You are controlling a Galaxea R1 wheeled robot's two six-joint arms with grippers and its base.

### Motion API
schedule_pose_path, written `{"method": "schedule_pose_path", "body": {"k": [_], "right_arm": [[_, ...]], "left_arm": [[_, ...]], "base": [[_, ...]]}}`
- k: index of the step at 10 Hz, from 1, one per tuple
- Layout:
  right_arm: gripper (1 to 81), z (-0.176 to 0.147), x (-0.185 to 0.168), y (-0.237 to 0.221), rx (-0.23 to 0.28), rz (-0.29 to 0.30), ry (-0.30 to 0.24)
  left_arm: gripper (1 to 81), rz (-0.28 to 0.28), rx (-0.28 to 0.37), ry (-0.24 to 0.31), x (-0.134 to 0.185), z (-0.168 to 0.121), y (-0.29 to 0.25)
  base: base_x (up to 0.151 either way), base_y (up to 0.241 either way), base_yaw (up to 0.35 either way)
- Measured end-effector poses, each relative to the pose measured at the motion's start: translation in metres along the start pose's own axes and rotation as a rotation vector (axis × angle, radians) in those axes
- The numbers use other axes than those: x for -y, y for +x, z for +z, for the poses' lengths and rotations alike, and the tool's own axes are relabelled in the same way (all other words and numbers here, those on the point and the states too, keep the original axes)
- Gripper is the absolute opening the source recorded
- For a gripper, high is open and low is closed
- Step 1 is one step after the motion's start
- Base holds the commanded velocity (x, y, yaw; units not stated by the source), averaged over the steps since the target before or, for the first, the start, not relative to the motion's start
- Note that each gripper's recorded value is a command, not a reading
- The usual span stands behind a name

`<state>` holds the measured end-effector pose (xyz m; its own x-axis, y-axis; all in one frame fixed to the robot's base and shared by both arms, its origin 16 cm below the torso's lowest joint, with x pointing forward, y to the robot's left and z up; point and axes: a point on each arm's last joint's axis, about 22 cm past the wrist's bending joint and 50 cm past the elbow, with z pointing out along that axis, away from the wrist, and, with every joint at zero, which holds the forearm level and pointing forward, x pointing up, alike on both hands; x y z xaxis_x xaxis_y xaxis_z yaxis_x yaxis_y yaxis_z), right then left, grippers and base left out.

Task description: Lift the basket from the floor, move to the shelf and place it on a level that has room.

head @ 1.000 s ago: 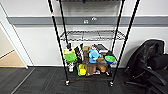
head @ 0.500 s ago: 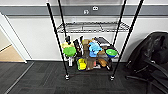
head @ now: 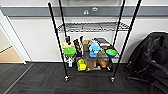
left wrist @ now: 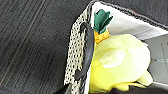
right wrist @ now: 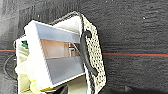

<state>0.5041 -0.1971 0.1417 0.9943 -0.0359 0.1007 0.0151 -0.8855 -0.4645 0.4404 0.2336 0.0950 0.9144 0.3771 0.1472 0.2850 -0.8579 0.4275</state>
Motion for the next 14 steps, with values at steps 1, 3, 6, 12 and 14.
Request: {"method": "schedule_pose_path", "body": {"k": [1,3,6,12,14], "right_arm": [[81.1,0.009,0.001,0.002,-0.007,-0.006,0.004],[81.1,0.025,0.003,0.01,-0.028,-0.018,0.01],[81.1,0.047,-0.007,0.02,-0.049,-0.027,0.009],[81.1,0.102,-0.016,0.04,-0.073,-0.023,0.016],[81.1,0.12,-0.006,0.046,-0.096,-0.04,0.031]], "left_arm": [[81.1,0.004,-0.001,-0.011,-0.003,0.01,-0.001],[81.1,0.016,-0.011,-0.026,-0.003,0.026,0.005],[81.1,0.025,-0.019,-0.035,0.002,0.05,0.013],[81.1,0.028,-0.032,-0.018,0.038,0.096,0.02],[81.1,0.034,-0.045,-0.025,0.045,0.111,0.018]], "base": [[0.0,0.0,0.0],[0.0,0.0,0.0],[0.0,0.0,0.0],[0.0,0.0,0.0],[0.0,0.0,0.0]]}}
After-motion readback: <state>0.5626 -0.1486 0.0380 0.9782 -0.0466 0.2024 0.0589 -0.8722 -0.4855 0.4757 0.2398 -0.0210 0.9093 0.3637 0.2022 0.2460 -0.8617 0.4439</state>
